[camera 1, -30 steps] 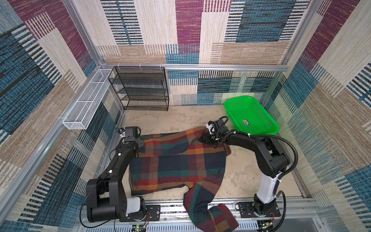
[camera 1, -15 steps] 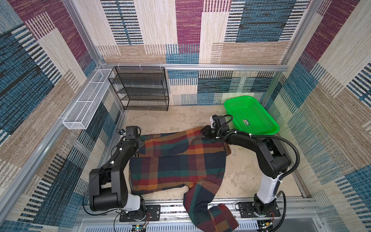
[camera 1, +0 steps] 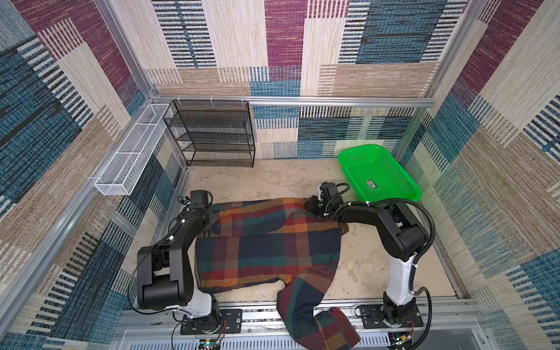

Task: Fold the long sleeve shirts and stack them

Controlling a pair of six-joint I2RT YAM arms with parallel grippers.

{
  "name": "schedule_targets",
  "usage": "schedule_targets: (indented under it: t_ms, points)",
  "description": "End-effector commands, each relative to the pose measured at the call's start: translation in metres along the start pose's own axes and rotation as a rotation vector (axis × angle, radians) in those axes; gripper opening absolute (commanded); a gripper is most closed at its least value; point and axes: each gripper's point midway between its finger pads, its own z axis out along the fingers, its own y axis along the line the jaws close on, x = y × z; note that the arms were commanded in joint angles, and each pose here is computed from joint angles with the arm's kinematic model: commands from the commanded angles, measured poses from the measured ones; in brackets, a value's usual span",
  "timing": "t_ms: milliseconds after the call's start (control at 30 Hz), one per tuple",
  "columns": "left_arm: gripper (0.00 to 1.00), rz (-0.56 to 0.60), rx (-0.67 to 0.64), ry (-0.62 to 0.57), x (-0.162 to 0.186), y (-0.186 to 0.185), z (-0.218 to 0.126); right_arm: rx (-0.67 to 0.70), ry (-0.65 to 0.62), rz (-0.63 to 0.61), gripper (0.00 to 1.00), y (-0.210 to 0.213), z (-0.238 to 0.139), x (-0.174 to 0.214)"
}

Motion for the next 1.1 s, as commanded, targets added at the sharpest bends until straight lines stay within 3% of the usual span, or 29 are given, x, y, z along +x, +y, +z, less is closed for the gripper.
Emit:
schedule_targets:
  t_ms: [0, 133, 367, 467, 633, 800, 900, 1067]
  points:
    - [0.00, -0.012, 0.014, 0.019, 0.000, -0.002, 0.002, -0.027, -0.084, 0.012, 0.25, -0.001, -0.009, -0.007]
    - [0.00, -0.022, 0.005, 0.035, 0.000, 0.000, 0.004, 0.028, -0.048, 0.005, 0.28, -0.022, 0.003, 0.006]
    - [0.48, -0.053, 0.029, 0.006, -0.023, 0.003, -0.014, 0.021, -0.074, -0.120, 0.40, 0.004, -0.009, -0.016]
    - [0.57, -0.057, 0.059, 0.007, -0.034, -0.004, -0.030, -0.014, -0.103, -0.203, 0.48, 0.033, -0.029, -0.033]
    - [0.58, -0.090, 0.184, -0.012, -0.047, -0.029, -0.052, -0.144, -0.050, -0.320, 0.57, 0.091, -0.039, -0.019]
    - [0.58, -0.043, 0.203, 0.038, -0.037, -0.054, -0.036, -0.311, 0.059, -0.327, 0.60, 0.133, -0.023, 0.018]
    - [0.57, -0.022, 0.192, 0.073, -0.028, -0.064, -0.018, -0.311, 0.132, -0.279, 0.60, 0.125, 0.001, 0.038]
    - [0.57, 0.008, 0.130, 0.127, -0.017, -0.065, 0.012, -0.235, 0.179, -0.166, 0.61, 0.070, 0.029, 0.051]
